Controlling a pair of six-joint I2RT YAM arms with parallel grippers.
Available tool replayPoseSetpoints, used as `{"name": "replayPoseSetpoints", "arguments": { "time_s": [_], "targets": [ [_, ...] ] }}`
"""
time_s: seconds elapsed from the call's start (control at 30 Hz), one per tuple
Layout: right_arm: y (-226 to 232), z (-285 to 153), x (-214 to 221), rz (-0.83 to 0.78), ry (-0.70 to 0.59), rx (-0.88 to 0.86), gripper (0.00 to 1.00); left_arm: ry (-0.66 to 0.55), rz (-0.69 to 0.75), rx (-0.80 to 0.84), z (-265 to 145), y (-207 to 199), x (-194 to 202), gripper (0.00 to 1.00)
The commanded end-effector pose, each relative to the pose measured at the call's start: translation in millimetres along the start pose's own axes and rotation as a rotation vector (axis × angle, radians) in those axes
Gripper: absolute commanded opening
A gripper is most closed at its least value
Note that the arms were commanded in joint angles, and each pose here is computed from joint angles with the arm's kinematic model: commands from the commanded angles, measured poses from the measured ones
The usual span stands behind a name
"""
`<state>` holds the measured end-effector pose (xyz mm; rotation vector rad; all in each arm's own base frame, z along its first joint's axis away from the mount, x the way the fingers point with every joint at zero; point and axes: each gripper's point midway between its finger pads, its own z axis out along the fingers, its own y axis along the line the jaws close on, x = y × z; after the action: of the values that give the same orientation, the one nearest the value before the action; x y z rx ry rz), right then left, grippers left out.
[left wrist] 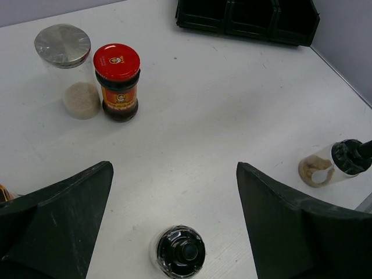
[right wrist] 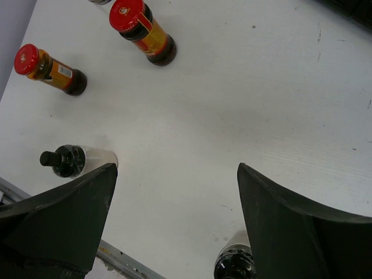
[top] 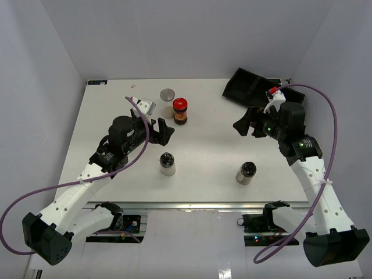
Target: Organize the condiment bottles
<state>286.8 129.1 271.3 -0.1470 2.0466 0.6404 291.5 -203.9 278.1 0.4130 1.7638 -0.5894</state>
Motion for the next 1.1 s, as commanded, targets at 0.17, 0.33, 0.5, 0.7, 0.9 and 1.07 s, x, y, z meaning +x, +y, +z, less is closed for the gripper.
{"name": "replayPoseSetpoints", "arguments": {
  "time_s": [0.17, 0.33, 0.5, 0.7, 0.9, 1.07],
  "targets": [
    [-6.1, 5.2, -11.7, 0.01, -0.027, 0.036, 0.9, -0.049, 0.02, -0.027, -6.3, 4.7, -11.8, 0.98],
    [-24.6, 5.2, 3.9, 0.079, 0.027, 0.144, 0.9, -0.048, 0.02, -0.112, -6.8, 20.0, -10.3, 0.98],
    [-36.1, 1.9, 28.8, 0.128, 0.084, 0.216, 0.9, -0.047, 0.018, -0.159, -8.4, 28.1, -11.0, 0.98],
    [-46.9, -3.6, 55.3, 0.106, 0.172, 0.376, 0.9, -0.037, 0.021, -0.212, -8.0, 37.6, -8.8, 0.98],
    [-36.4, -2.6, 92.2, 0.087, 0.237, 0.461, 0.9, -0.032, 0.023, -0.221, -6.2, 39.9, -4.8, 0.98],
    [-41.9, -11.3, 116.0, 0.079, 0.277, 0.542, 0.9, -0.014, 0.022, -0.224, -2.4, 41.3, 1.2, 0.98]
  ]
}}
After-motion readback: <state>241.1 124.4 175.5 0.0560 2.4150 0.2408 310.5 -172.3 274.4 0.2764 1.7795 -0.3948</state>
